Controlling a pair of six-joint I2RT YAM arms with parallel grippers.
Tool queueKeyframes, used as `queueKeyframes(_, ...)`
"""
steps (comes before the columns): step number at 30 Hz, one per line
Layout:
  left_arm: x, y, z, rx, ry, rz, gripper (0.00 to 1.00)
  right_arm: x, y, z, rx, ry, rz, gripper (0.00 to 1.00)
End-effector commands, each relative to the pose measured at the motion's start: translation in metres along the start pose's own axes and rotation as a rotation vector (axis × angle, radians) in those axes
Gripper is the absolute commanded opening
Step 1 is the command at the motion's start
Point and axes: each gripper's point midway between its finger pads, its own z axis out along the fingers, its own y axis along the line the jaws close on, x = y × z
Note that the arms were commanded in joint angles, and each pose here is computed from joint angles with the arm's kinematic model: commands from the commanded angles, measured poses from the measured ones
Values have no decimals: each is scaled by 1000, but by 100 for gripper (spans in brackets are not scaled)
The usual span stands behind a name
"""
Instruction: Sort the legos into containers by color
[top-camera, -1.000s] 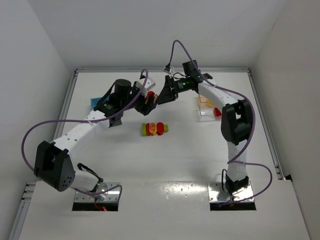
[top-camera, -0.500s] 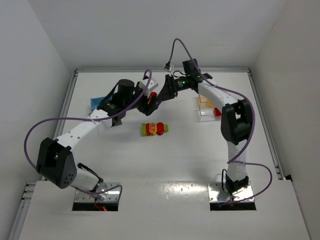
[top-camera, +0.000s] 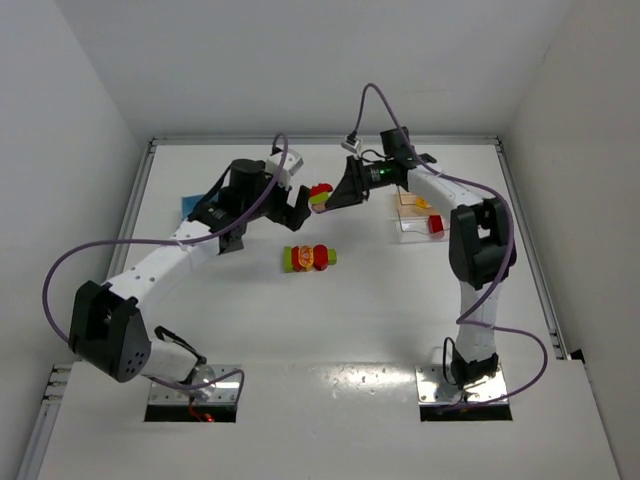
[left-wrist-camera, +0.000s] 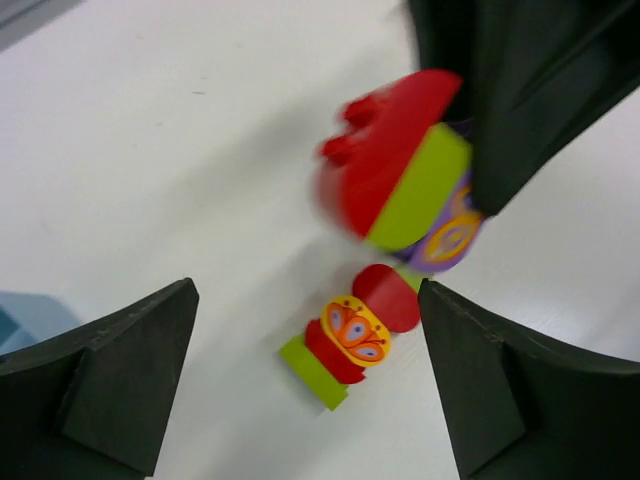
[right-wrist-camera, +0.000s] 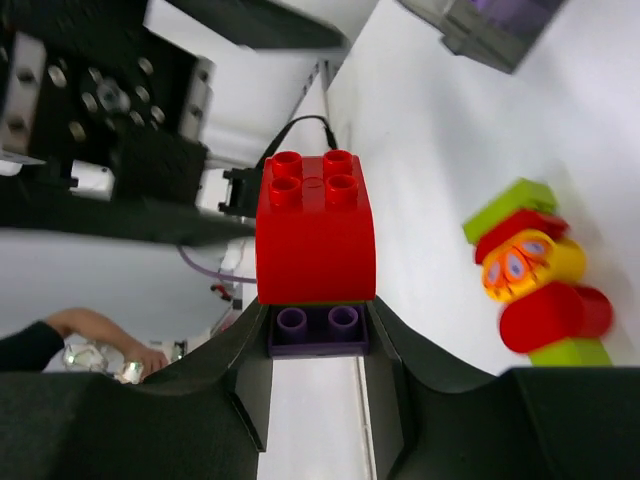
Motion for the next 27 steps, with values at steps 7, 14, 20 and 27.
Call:
queueKeyframes(7, -44, 0, -32, 148, -119, -61, 100, 10, 12, -49, 137, 35, -263, 0)
queueKeyframes(14, -55, -35, -16, 630, -45, -218, 95, 36, 15, -48, 175, 192, -411, 0)
queueKeyframes(20, -45, -43, -5, 786, -4, -300, 93, 35, 21, -47, 180, 199, -442, 0)
queueKeyframes(27, -37, -55, -6, 897, 31, -330, 90, 35, 28, -42, 179, 210, -467, 0)
